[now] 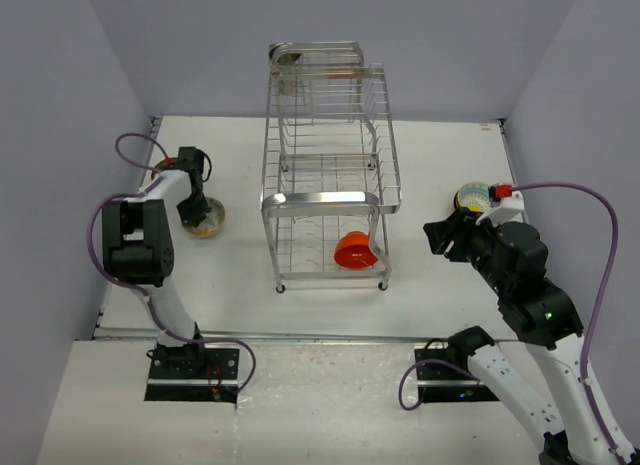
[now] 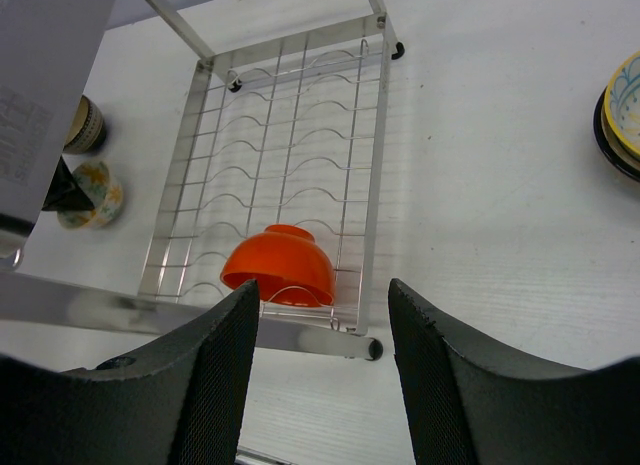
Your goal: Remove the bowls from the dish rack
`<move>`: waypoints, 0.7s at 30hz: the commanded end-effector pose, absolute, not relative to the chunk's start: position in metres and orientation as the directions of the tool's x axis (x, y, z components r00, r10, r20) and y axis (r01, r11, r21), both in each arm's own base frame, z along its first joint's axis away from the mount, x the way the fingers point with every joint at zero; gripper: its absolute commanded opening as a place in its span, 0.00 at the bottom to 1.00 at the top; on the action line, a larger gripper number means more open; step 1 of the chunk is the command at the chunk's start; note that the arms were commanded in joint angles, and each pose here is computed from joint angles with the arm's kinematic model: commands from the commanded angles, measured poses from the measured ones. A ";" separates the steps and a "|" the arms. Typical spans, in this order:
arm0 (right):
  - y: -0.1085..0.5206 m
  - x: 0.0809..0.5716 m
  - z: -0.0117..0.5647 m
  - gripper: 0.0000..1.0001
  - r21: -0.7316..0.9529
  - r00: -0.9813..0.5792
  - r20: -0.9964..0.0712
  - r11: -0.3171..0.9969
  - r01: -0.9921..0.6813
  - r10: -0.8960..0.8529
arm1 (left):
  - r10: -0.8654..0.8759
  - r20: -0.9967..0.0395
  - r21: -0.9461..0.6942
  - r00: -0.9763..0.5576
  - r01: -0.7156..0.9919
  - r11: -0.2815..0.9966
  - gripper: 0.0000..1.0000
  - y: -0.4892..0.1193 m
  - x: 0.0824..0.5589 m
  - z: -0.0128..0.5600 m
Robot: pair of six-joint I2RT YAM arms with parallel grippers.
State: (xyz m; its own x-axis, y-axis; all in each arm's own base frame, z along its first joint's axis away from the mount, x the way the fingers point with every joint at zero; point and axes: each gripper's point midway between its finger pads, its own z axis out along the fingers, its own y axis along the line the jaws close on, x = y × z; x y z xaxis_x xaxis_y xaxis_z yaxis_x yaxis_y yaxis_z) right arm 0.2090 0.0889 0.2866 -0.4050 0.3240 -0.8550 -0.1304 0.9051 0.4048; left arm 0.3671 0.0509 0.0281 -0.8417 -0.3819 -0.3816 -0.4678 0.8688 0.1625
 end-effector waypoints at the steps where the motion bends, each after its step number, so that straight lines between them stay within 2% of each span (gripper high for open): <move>1: 0.091 0.210 0.295 0.56 0.415 -0.386 -0.860 0.898 -0.149 0.333 | -0.425 -0.410 0.220 -0.807 -0.540 0.813 0.00 0.085 0.351 0.044; 21: 0.088 0.208 0.279 0.56 0.376 -0.414 -0.863 0.915 -0.144 0.290 | -0.580 -0.444 0.137 -0.683 -0.691 0.710 0.00 0.146 0.360 0.054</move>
